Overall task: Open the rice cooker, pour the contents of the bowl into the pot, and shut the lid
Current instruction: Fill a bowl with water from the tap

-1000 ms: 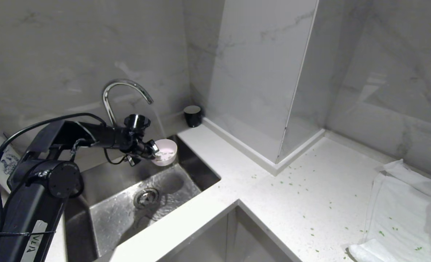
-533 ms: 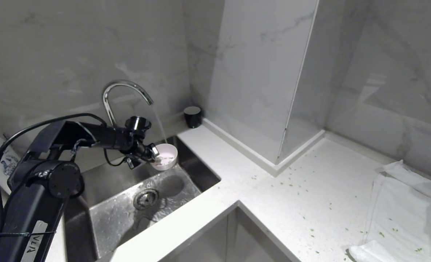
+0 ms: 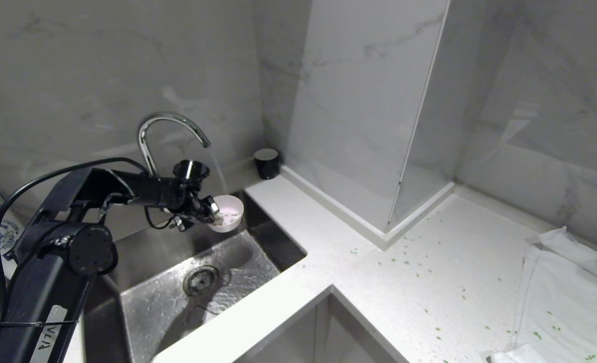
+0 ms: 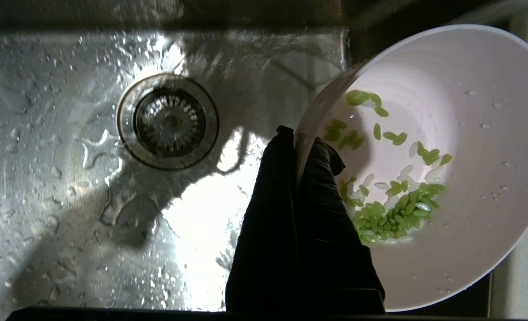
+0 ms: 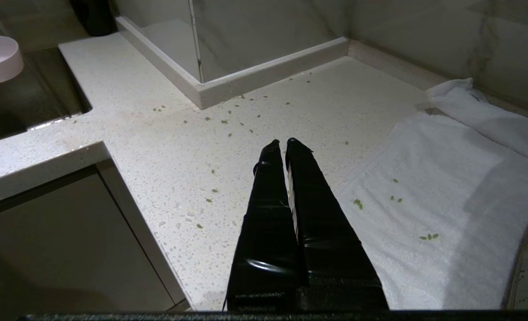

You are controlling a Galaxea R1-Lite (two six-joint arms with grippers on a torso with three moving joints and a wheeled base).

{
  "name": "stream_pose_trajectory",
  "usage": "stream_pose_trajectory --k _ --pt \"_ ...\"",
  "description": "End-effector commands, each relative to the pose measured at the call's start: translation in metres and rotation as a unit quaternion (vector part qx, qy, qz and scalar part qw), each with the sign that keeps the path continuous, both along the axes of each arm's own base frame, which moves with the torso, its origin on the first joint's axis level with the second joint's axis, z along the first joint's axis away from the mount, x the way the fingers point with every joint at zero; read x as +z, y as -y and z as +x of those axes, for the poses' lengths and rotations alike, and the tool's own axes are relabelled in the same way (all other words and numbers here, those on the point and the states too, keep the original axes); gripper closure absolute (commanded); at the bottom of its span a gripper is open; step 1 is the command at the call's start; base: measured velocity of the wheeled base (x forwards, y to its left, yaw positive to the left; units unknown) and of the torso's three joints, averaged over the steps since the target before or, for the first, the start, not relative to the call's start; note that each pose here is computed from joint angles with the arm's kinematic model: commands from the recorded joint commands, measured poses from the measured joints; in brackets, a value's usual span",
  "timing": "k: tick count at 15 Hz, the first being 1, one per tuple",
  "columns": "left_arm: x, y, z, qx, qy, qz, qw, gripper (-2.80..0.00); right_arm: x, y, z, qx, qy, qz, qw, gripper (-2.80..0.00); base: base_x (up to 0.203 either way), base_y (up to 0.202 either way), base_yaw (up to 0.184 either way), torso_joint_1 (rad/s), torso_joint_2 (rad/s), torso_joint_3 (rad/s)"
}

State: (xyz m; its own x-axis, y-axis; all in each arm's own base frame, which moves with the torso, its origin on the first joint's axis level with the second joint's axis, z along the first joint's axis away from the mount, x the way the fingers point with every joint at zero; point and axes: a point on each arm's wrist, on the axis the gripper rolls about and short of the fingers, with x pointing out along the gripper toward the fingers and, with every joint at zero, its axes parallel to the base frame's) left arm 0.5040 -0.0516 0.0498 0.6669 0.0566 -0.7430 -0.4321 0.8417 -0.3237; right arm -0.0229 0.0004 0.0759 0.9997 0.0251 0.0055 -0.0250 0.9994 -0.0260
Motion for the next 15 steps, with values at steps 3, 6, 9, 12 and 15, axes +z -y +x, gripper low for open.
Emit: stream_pose_trajectory --k 3,6,9,12,15 --pt "-0.013 -0.002 0.008 0.025 0.027 0.018 0.9992 0.0 0.0 0.0 0.0 0.0 0.0 0.0 1.0 0.0 0.0 0.0 0.0 0.0 0.0 0.0" --pt "-0.021 -0.007 0.011 0.046 0.03 0.014 0.9984 0.0 0.0 0.0 0.0 0.0 0.0 0.0 1.0 0.0 0.0 0.0 0.0 0.0 0.0 0.0" --pt "-0.021 -0.009 0.012 0.051 0.033 0.01 0.9981 0.0 0.0 0.0 0.0 0.0 -0.001 0.0 1.0 0.0 0.0 0.0 0.0 0.0 0.0 0.0" --pt "-0.023 -0.009 0.012 0.054 0.032 0.008 0.998 0.0 0.0 0.0 0.0 0.0 -0.001 0.0 1.0 0.0 0.0 0.0 0.0 0.0 0.0 0.0" --pt "-0.023 -0.007 0.013 0.057 0.036 0.002 0.9977 0.0 0.0 0.0 0.0 0.0 0.0 0.0 1.0 0.0 0.0 0.0 0.0 0.0 0.0 0.0"
